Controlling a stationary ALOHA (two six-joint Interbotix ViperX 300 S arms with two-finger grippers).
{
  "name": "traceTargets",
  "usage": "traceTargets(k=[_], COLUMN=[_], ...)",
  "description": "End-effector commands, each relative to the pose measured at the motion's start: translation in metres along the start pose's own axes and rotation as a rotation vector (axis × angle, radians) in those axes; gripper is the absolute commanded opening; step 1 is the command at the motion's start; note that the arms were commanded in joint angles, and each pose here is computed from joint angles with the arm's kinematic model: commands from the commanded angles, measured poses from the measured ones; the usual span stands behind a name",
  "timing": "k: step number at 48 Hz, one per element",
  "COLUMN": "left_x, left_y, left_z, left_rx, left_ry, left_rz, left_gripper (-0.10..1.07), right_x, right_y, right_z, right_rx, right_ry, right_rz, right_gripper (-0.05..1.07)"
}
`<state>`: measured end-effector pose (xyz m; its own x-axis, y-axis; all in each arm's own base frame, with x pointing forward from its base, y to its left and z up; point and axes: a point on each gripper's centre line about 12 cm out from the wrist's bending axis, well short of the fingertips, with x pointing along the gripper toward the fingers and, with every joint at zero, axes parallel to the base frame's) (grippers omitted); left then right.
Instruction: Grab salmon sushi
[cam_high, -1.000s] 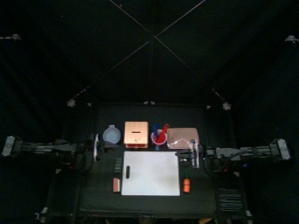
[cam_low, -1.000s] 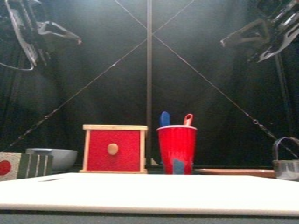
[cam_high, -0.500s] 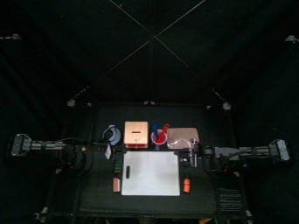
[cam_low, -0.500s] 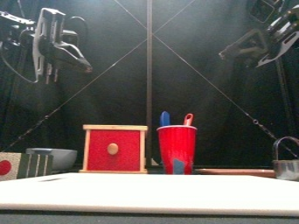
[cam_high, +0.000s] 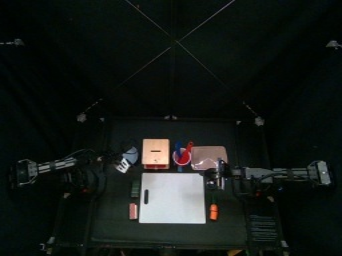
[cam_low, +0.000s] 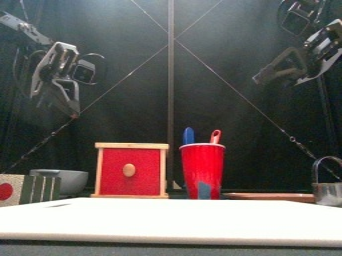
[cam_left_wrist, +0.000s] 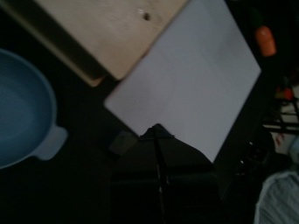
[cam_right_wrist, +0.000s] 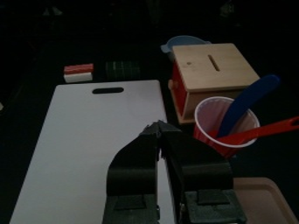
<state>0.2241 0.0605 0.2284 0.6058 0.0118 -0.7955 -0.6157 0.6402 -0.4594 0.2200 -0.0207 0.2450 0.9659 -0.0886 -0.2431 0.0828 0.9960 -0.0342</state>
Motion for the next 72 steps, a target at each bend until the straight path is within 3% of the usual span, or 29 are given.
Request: traceTargets(k=[1,7,14,21,29,44,52,59,66,72], left_x=[-0.012,-0.014,-0.013,0.001,0.021,0.044,0.055,0.060,0.066,0.076], left_y=[-0.008,-0.024,-0.052,-0.060,-0.071,-0.111,-0.118,-0.123,-0.125,-0.125], left_z=[0.009,-0.003,-0.025,-0.053,-0.081,-0.117,-0.133,-0.144,-0.149,-0.152], left_rx=[0.009,-0.032,-0.077,-0.156,-0.267,-0.307,-0.363,-0.416,-0.434,-0.427], left_ry=[-0.014,-0.020,-0.064,-0.069,-0.030,0.084,0.164,0.225,0.249,0.249], left_rz=[0.068,0.134,0.123,0.172,0.220,0.260,0.329,0.371,0.409,0.443], left_gripper=[0.12,0.13,0.14,0.14,0.16,0.24,0.41,0.67,0.93,1.05], right_x=[0.001,0.001,0.001,0.002,0.002,0.001,0.001,0.000,0.000,-0.001], right_y=[-0.001,-0.002,-0.003,-0.006,-0.008,-0.015,-0.020,-0.021,-0.023,-0.023], right_z=[0.003,0.001,0.000,-0.003,-0.006,-0.011,-0.013,-0.015,-0.019,-0.022], right_rx=[0.005,0.002,0.004,0.007,0.010,0.024,0.034,0.033,0.035,0.038], right_ry=[-0.007,-0.001,0.002,0.012,0.023,0.042,0.049,0.054,0.062,0.068], right_rz=[-0.006,-0.009,-0.014,-0.028,-0.036,-0.066,-0.088,-0.095,-0.102,-0.103], right_gripper=[0.02,0.02,0.02,0.02,0.02,0.02,0.02,0.02,0.02,0.02])
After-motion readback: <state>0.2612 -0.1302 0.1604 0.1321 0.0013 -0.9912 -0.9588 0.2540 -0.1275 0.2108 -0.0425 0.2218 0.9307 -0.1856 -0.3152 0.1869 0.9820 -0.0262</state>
